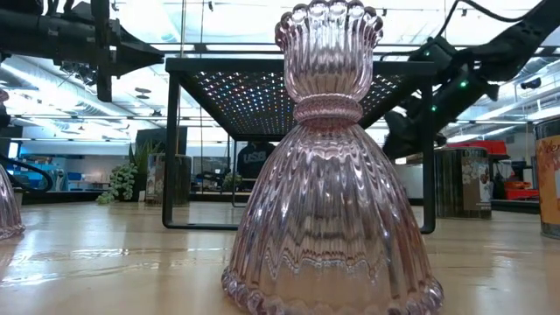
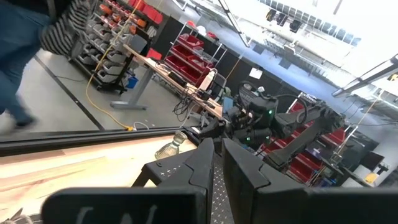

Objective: Pick & Place candle stick holders
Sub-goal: Put the green glass candle holder on the shelf

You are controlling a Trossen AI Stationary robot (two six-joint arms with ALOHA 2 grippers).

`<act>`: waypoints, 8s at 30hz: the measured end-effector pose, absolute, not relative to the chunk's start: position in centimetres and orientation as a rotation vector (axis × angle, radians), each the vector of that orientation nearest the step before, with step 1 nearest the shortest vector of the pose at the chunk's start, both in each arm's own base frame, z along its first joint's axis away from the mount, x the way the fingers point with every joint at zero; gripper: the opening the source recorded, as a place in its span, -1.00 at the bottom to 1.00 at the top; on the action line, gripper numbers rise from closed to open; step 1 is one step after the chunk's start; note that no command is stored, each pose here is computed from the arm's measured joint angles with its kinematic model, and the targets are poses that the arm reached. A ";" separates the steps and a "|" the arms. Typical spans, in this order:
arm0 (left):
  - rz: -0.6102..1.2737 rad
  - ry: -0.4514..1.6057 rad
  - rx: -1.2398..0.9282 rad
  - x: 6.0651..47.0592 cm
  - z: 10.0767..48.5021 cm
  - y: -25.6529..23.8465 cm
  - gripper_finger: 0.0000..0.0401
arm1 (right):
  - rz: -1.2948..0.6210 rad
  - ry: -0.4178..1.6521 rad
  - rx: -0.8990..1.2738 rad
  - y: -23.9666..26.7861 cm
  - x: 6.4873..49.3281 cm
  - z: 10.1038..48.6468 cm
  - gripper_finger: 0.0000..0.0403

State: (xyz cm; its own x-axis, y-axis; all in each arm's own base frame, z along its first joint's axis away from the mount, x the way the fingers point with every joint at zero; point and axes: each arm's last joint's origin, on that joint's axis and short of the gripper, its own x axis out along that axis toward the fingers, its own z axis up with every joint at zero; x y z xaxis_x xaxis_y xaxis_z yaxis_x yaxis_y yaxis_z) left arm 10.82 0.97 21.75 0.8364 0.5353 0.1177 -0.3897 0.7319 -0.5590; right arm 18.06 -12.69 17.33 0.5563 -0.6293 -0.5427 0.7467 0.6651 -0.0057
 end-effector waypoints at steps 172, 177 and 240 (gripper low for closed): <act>0.576 -0.270 -0.533 10.8 21.5 1.1 -0.82 | -0.355 0.280 -0.033 -4.3 30.4 32.4 -0.27; 0.578 -0.267 -0.531 10.8 21.5 1.1 -0.82 | -0.367 0.312 -0.046 -5.2 31.8 31.8 -0.27; 0.582 -0.243 -0.463 10.8 21.5 1.1 -0.82 | -0.349 0.498 0.066 -8.8 35.7 27.1 -0.27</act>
